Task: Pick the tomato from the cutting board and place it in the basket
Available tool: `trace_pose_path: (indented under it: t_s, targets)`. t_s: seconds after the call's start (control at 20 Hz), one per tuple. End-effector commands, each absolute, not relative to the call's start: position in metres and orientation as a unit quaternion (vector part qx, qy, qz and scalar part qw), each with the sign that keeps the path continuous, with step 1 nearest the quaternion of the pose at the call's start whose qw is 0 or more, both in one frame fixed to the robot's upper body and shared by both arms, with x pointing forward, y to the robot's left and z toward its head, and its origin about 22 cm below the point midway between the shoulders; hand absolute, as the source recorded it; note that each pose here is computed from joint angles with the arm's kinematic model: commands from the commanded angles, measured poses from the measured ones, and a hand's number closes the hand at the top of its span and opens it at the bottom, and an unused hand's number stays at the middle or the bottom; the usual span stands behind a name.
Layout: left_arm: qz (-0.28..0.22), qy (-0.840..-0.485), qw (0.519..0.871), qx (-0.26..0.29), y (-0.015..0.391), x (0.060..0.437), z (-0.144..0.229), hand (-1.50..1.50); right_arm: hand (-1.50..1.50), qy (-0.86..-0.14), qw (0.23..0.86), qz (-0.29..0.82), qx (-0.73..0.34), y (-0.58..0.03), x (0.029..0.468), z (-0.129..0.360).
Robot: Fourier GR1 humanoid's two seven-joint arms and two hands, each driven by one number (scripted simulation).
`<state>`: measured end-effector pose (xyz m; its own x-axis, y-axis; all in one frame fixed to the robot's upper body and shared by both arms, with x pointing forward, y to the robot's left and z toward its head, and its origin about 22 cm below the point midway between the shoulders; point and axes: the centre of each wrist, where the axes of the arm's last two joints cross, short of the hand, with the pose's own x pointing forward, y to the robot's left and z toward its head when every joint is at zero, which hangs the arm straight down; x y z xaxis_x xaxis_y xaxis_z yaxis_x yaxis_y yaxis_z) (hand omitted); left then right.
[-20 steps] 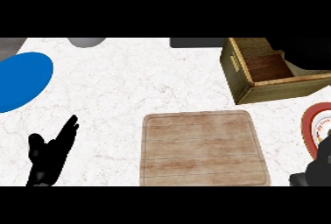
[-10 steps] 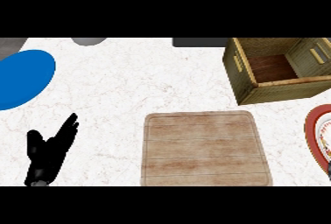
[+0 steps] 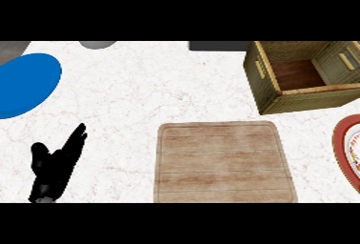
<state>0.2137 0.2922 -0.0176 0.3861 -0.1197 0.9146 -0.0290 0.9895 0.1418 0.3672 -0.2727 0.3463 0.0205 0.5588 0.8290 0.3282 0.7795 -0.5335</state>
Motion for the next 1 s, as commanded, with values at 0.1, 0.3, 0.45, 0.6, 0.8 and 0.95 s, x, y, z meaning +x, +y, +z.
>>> trace_pose_path:
  t_s: [0.1,0.3,0.45,0.6,0.8,0.95]
  targets:
    - [-0.019,-0.486,0.870,0.078,0.299,0.196,-0.050,0.00,1.50,-0.698,0.653,0.057,-0.287,-0.300,0.389,0.318]
    - [-0.020,-0.494,0.866,0.073,0.278,0.210,-0.042,0.00,1.50,-0.689,0.663,0.055,-0.289,-0.307,0.400,0.288]
    - [-0.011,-0.487,0.870,0.076,0.302,0.192,-0.055,0.00,1.50,-0.693,0.661,0.062,-0.282,-0.323,0.397,0.274]
    - [-0.026,-0.495,0.865,0.079,0.298,0.197,-0.045,0.00,1.50,-0.628,0.653,0.065,-0.418,-0.342,0.393,0.292]
    - [-0.018,-0.491,0.868,0.070,0.301,0.200,-0.044,0.00,-1.50,-0.627,0.640,0.145,-0.419,-0.362,0.397,0.267]
    - [-0.023,-0.482,0.873,0.076,0.291,0.182,-0.052,0.00,-1.50,-0.639,0.628,0.144,-0.420,-0.377,0.390,0.253]
